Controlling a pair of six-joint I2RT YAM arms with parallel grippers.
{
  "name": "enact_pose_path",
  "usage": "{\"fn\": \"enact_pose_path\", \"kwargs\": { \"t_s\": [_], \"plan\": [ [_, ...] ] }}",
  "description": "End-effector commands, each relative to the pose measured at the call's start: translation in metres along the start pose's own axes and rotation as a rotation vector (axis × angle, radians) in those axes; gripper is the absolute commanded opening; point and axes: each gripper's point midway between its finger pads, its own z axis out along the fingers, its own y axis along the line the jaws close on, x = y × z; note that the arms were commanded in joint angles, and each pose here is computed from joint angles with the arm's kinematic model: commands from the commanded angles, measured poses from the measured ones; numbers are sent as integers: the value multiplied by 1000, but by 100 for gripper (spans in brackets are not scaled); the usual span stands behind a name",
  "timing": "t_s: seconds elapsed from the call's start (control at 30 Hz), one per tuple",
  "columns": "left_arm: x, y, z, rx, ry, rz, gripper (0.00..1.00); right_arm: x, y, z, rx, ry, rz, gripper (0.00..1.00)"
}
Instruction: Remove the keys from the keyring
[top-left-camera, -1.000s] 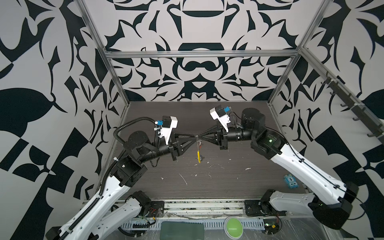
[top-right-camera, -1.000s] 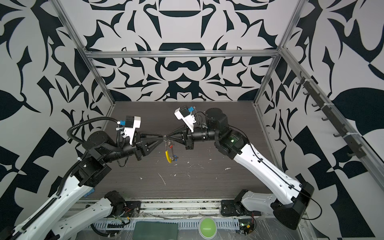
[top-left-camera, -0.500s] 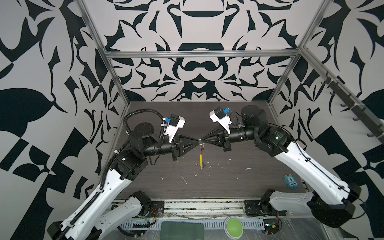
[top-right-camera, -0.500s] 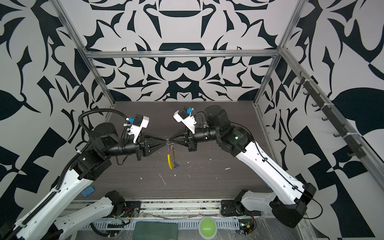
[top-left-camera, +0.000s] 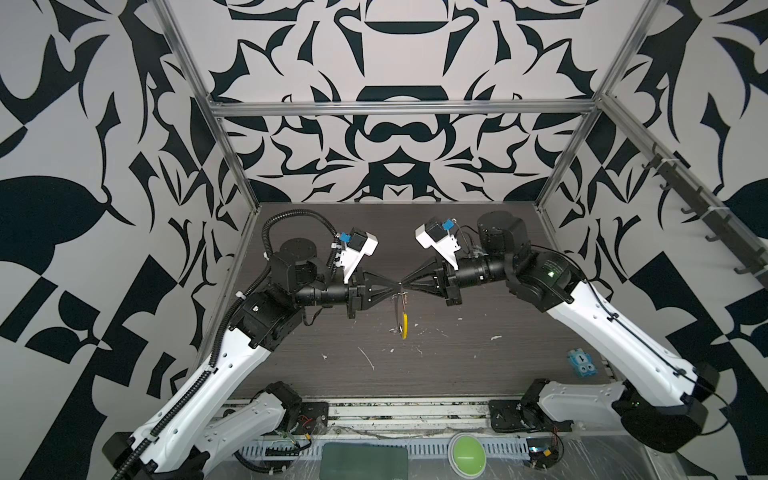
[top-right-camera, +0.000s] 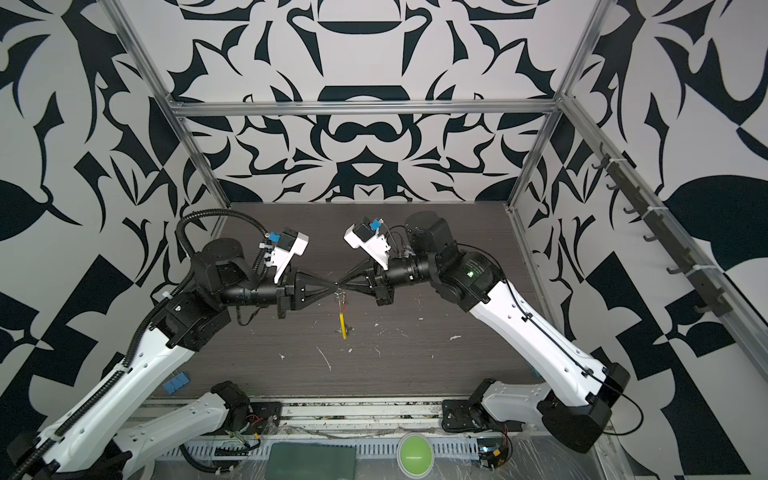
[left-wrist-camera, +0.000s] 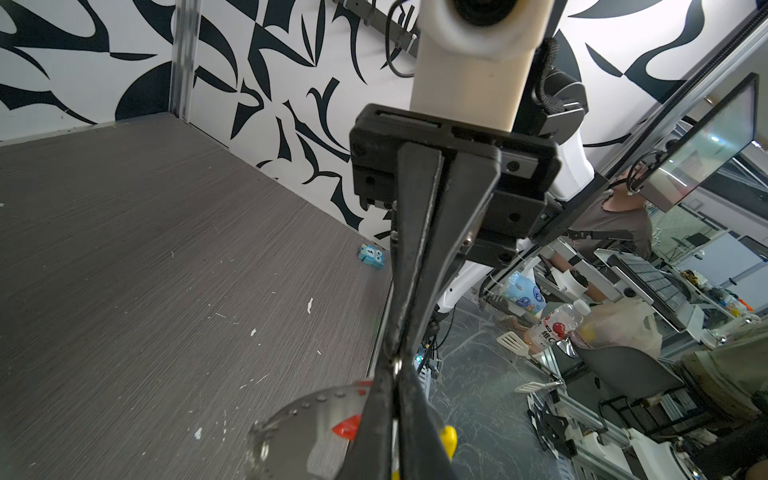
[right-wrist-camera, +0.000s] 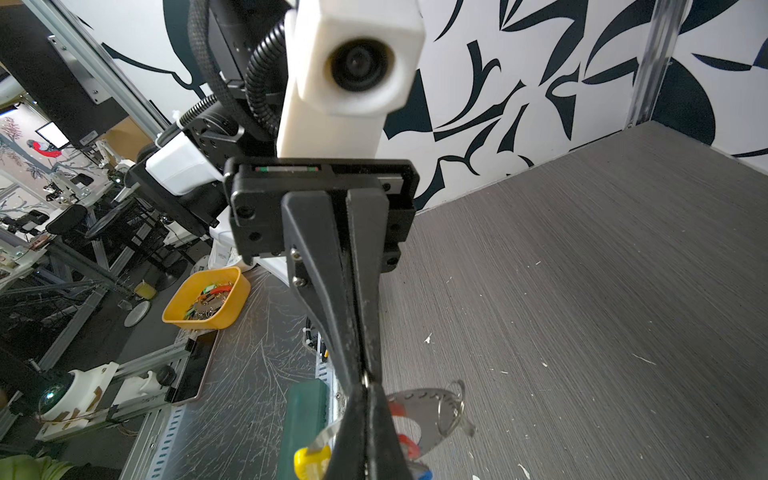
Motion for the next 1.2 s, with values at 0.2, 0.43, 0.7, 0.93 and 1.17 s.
{"fn": "enact_pose_path", "kwargs": {
  "t_s": [0.2,0.43,0.7,0.93,1.17],
  "plan": [
    [-10,-12,-2,47,-31,46,0,-23,11,-4,1,-62,-73,0],
    [-17,-7,-11,-16,-133,119,0,-30,5,-16,118,-153,-135,40],
    [-32,-11,-25,-53,-293,181,0,-18,2,-17,203,-273,-214,48],
    [-37,-15,-28,-35,-332,184,0,-9,4,-2,202,-269,-249,51],
    [-34,-16,-28,-15,-336,177,0,-11,1,6,210,-279,-263,50]
  ]
}}
